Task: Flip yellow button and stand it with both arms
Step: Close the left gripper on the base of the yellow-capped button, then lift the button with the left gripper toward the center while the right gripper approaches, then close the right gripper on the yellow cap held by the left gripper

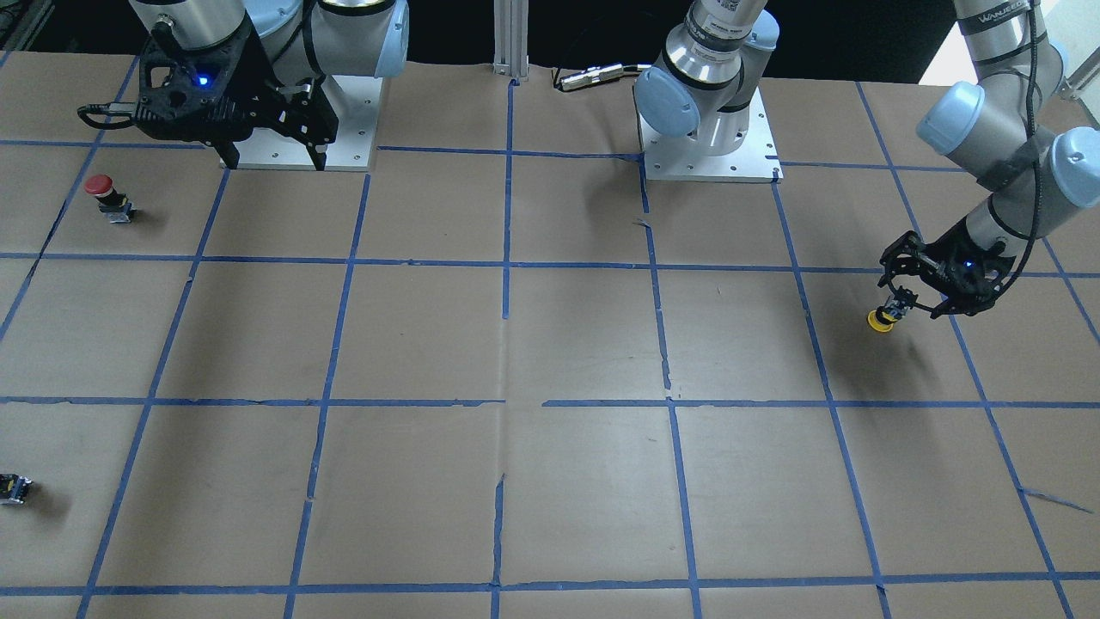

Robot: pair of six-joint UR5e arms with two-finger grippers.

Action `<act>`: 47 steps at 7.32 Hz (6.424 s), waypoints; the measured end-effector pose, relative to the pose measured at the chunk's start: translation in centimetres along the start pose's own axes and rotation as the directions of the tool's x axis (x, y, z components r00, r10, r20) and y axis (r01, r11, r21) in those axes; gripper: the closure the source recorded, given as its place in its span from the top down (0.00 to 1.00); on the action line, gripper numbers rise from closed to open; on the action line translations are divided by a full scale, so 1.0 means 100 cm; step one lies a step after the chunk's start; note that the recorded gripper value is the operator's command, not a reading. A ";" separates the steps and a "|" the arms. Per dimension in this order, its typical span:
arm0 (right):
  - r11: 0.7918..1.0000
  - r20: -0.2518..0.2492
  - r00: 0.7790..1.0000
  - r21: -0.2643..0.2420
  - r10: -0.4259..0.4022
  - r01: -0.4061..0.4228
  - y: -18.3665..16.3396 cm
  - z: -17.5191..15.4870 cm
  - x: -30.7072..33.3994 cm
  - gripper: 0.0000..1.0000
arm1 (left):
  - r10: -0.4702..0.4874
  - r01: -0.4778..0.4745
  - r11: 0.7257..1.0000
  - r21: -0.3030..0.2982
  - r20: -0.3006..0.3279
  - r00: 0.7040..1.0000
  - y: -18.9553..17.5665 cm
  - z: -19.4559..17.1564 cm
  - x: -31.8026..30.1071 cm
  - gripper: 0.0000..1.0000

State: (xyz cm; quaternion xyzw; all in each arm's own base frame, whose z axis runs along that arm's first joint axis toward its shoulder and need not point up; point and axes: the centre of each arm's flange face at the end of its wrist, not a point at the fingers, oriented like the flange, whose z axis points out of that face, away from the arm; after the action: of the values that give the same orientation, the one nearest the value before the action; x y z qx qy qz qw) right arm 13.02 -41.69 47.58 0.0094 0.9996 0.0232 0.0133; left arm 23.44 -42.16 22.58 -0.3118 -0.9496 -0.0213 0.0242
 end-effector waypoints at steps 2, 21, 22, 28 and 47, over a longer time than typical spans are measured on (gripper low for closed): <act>1.000 0.002 1.000 0.005 0.001 -0.001 -0.001 -0.001 0.000 1.00 | 0.003 -0.003 1.000 0.001 0.002 1.000 -0.003 -0.001 0.001 0.59; 0.713 0.406 0.588 -0.439 0.700 -0.546 -0.035 -0.012 0.053 1.00 | -0.113 0.392 0.895 0.211 -0.745 0.658 -0.196 -0.231 0.164 0.18; 0.600 0.403 0.445 -0.555 0.800 -0.576 -0.048 -0.010 0.048 1.00 | -0.111 0.438 0.881 0.177 -0.824 0.556 -0.210 -0.230 0.190 0.18; 0.226 0.239 0.020 -0.883 0.971 -0.412 -0.078 -0.012 0.025 0.99 | -0.027 0.606 0.789 0.100 -0.980 0.196 -0.256 -0.237 0.276 0.18; 0.149 0.159 -0.016 -0.954 0.987 -0.261 -0.057 -0.041 -0.035 0.23 | 0.104 0.638 0.749 0.179 -0.983 0.154 -0.280 -0.248 0.324 0.19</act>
State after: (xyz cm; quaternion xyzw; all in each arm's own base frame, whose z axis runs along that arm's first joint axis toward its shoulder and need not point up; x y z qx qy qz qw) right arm 16.30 -47.69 51.54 0.5410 0.5687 0.3967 0.4760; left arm -18.46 -46.93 48.52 -0.0157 -0.7142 0.0697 0.6962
